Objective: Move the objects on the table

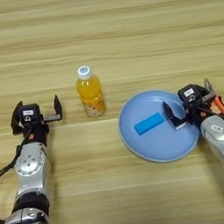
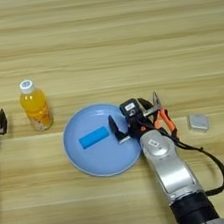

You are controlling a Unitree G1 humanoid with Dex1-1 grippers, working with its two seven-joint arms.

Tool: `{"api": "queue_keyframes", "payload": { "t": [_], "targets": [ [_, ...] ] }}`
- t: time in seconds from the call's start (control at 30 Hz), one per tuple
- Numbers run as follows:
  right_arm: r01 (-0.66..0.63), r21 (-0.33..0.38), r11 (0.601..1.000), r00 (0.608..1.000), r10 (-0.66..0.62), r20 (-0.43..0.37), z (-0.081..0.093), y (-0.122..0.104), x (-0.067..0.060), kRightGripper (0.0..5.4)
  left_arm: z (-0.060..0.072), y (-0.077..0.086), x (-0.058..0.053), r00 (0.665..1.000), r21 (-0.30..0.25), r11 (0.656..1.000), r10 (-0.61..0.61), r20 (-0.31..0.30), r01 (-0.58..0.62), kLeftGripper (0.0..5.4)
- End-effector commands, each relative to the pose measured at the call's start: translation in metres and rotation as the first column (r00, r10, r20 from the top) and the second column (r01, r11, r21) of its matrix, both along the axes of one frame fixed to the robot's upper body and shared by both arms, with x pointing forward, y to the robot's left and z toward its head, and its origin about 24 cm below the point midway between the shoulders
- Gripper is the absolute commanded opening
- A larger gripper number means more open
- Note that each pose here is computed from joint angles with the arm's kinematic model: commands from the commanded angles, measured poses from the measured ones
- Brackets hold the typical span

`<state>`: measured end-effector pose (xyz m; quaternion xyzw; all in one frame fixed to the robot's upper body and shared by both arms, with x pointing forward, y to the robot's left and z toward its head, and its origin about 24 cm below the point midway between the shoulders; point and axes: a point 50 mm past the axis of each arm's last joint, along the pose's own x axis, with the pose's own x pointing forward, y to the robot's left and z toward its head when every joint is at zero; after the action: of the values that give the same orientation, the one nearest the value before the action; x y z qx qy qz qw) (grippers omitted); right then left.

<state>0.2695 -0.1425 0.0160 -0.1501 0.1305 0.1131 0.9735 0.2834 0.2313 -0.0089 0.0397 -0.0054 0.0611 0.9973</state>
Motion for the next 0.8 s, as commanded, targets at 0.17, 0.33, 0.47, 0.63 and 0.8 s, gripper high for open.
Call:
{"api": "queue_keyframes", "payload": {
  "t": [0.17,0.33,0.47,0.63,0.8],
  "targets": [
    [0.005,-0.014,1.000,1.000,-0.006,-0.017,-0.004,0.000,0.005,5.35,0.000,-0.002,-0.002,1.000,0.009,1.000,-0.004,0.008,0.004,5.40],
    [0.025,-0.031,0.999,1.000,-0.026,-0.012,-0.006,-0.003,0.011,5.35,0.000,-0.002,-0.002,1.000,0.010,1.000,-0.005,0.008,0.005,5.40],
    [0.013,-0.031,0.999,1.000,-0.013,0.003,-0.004,0.000,0.019,5.35,0.000,-0.002,-0.001,1.000,0.010,1.000,-0.006,0.008,0.006,5.40],
    [-0.050,-0.039,0.998,0.998,0.051,0.044,0.001,0.010,0.031,5.35,0.000,-0.003,-0.001,1.000,0.009,1.000,-0.004,0.007,0.004,5.40],
    [-0.066,-0.042,0.997,0.996,0.069,0.063,0.002,0.013,0.037,5.35,-0.001,-0.003,-0.001,1.000,0.009,1.000,-0.004,0.008,0.004,5.40]
  ]
}}
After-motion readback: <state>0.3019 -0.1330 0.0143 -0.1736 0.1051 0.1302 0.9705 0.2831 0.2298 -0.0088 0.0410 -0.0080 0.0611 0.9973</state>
